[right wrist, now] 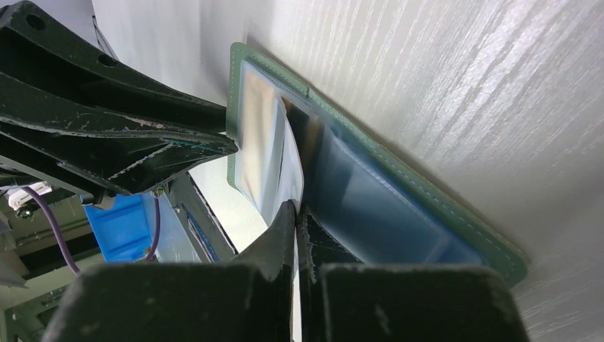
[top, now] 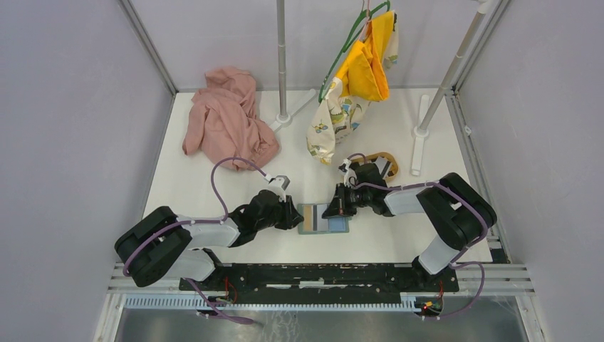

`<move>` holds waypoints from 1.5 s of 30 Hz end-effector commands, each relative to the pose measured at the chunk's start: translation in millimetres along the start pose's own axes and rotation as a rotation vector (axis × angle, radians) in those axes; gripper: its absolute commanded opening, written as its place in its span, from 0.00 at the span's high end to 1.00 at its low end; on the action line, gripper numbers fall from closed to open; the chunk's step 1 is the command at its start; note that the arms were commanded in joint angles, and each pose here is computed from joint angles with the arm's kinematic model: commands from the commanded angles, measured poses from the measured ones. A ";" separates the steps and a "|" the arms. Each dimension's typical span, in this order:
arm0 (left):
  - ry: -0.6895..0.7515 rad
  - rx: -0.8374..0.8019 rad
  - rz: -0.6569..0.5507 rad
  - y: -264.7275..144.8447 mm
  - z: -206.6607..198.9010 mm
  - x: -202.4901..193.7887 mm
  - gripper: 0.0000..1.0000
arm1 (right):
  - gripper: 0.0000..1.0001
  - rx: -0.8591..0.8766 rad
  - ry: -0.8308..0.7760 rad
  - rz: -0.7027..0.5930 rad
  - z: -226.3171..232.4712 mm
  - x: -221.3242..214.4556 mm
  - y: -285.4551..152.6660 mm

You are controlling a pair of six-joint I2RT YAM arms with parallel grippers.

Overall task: Put the credit cards into the card holder
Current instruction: Insert the credit card into the card holder.

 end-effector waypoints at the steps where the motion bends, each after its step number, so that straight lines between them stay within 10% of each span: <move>1: 0.017 -0.049 -0.043 4.5 -15.0 14.1 0.71 | 1.00 -0.053 0.000 0.005 -9.7 -4.4 5.9; 34: 0.030 -0.046 -0.121 -24.4 -29.5 44.0 0.61 | 0.80 -0.012 -0.014 0.030 -3.0 2.1 12.4; 45: 0.018 0.039 -0.150 -13.4 -83.4 38.5 0.80 | 0.78 -0.020 -0.009 0.031 -6.3 1.0 13.0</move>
Point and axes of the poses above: each gripper's point midway between its finger pads, its own y axis out along the fingers, its own z axis along the line the jaws close on, x = y × z, the point moved 3 cm from there along -y, back along the fingers, and after that the axes turned 8 degrees about y, right-handed, at the moved point
